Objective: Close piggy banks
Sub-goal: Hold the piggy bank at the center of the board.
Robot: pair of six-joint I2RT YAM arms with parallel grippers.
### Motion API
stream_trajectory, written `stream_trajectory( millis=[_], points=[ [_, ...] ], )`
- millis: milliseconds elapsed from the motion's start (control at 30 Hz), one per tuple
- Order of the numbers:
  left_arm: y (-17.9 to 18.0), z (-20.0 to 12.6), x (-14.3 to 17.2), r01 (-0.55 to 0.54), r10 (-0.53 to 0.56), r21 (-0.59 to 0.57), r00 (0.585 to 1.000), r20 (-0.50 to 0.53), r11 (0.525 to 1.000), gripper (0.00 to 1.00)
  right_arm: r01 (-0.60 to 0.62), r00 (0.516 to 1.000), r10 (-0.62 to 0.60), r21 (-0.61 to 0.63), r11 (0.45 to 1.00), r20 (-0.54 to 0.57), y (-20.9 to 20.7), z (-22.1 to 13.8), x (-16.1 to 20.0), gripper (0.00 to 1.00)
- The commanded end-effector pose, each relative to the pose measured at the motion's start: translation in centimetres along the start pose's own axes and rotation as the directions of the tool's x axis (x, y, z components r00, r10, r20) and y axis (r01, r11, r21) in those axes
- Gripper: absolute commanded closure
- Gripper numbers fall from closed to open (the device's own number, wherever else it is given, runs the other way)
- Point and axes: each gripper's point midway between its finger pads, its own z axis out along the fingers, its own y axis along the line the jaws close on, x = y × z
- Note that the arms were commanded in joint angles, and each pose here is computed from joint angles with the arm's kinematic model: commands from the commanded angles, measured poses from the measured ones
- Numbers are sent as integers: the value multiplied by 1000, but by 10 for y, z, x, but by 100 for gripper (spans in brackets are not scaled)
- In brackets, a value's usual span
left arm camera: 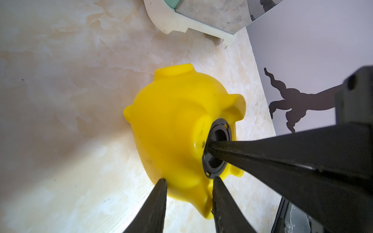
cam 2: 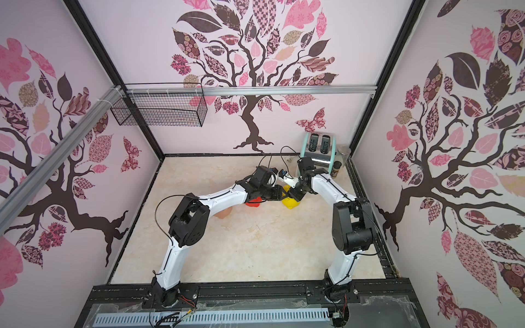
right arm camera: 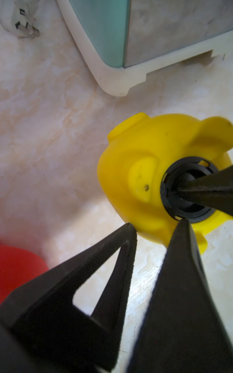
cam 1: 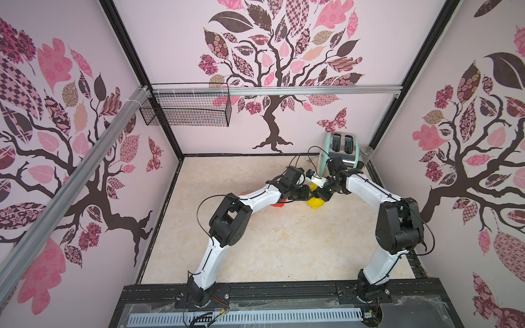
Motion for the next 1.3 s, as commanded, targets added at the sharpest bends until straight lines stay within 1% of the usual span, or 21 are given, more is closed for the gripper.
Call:
stream_trajectory(
  millis=[0, 167, 333, 467, 567, 667, 867, 1100, 1267],
  points=[
    [-3, 21, 23, -30, 31, 11, 998, -55, 999, 61, -98, 985, 81, -109, 989, -156, 30, 28, 47, 100],
    [-2, 22, 24, -27, 27, 10, 998, -59, 1000, 61, -183, 976, 174, -62, 981, -131, 24, 24, 40, 100],
    [-2, 24, 25, -28, 29, 12, 998, -62, 1000, 62, -275, 958, 272, -20, 961, -95, 17, 20, 33, 100],
    [-3, 25, 25, -28, 29, 12, 998, -62, 1000, 62, -403, 905, 409, 77, 912, -116, 2, 23, 38, 100],
    [-3, 26, 26, -30, 30, 11, 997, -67, 999, 62, -458, 869, 468, 97, 883, -162, -2, 28, 42, 100],
    [-2, 26, 26, -29, 30, 8, 997, -67, 1000, 62, -512, 836, 522, 103, 853, -167, -3, 30, 38, 100],
    [-3, 27, 26, -30, 31, 11, 997, -67, 999, 62, -585, 793, 588, 69, 808, -157, 6, 35, 32, 100],
    [-3, 27, 25, -30, 31, 11, 997, -67, 999, 62, -657, 735, 661, 84, 750, -154, 7, 35, 30, 100],
    [-3, 26, 25, -33, 34, 8, 997, -65, 999, 62, -668, 728, 669, 68, 741, -152, 12, 36, 27, 100]
  ],
)
